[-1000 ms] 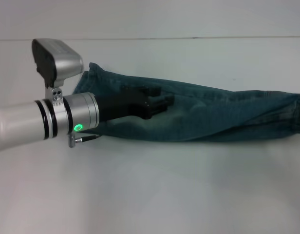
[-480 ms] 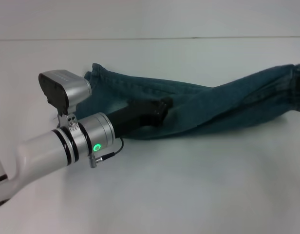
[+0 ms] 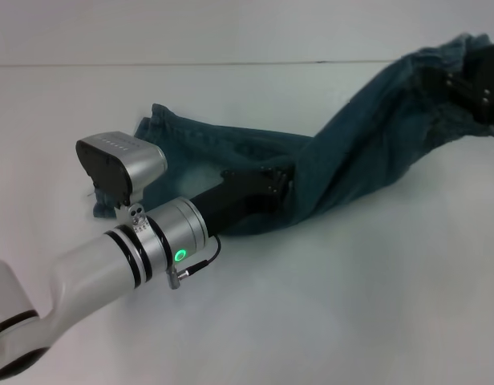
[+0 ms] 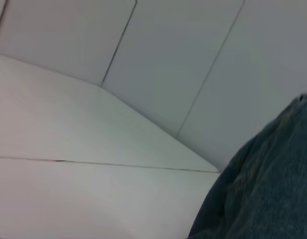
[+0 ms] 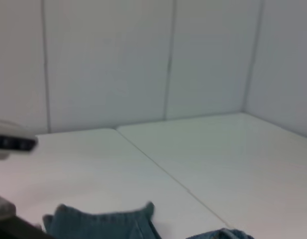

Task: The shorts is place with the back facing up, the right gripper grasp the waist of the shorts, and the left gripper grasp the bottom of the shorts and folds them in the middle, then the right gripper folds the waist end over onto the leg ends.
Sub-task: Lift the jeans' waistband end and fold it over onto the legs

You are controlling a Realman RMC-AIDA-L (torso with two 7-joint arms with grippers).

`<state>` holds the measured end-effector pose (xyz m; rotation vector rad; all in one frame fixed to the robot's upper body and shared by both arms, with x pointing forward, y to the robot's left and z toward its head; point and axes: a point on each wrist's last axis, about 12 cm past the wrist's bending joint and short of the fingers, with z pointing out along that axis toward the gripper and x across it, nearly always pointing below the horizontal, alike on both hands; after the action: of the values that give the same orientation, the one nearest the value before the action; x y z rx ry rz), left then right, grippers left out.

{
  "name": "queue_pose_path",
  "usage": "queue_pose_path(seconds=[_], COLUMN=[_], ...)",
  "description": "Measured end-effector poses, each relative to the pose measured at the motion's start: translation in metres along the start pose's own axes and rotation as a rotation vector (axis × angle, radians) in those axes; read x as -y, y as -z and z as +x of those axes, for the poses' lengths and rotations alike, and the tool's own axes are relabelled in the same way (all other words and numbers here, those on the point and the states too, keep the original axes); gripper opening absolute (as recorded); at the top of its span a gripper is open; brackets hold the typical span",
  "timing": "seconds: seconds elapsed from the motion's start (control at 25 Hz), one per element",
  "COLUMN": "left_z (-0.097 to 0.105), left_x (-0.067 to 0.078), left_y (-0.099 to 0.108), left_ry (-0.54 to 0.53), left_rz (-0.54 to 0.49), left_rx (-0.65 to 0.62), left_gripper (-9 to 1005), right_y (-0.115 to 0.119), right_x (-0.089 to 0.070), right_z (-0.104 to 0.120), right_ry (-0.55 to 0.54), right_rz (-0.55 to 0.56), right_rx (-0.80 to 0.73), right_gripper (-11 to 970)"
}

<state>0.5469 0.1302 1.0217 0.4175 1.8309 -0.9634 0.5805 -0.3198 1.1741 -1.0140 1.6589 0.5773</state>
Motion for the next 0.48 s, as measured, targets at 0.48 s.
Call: queue_pose_path(seconds=[0.48], left_z=[0.016], left_x=[0.021], left_y=[-0.007], left_ry=[-0.020], left_rz=[-0.016], left_rx=[-0.004], left_gripper=[-2], right_y=[-0.068], right_x=[0.012], right_z=[-0.067], right_ry=[0.129], right_rz=[-0.107], right_rx=[0.031], right_gripper=[56])
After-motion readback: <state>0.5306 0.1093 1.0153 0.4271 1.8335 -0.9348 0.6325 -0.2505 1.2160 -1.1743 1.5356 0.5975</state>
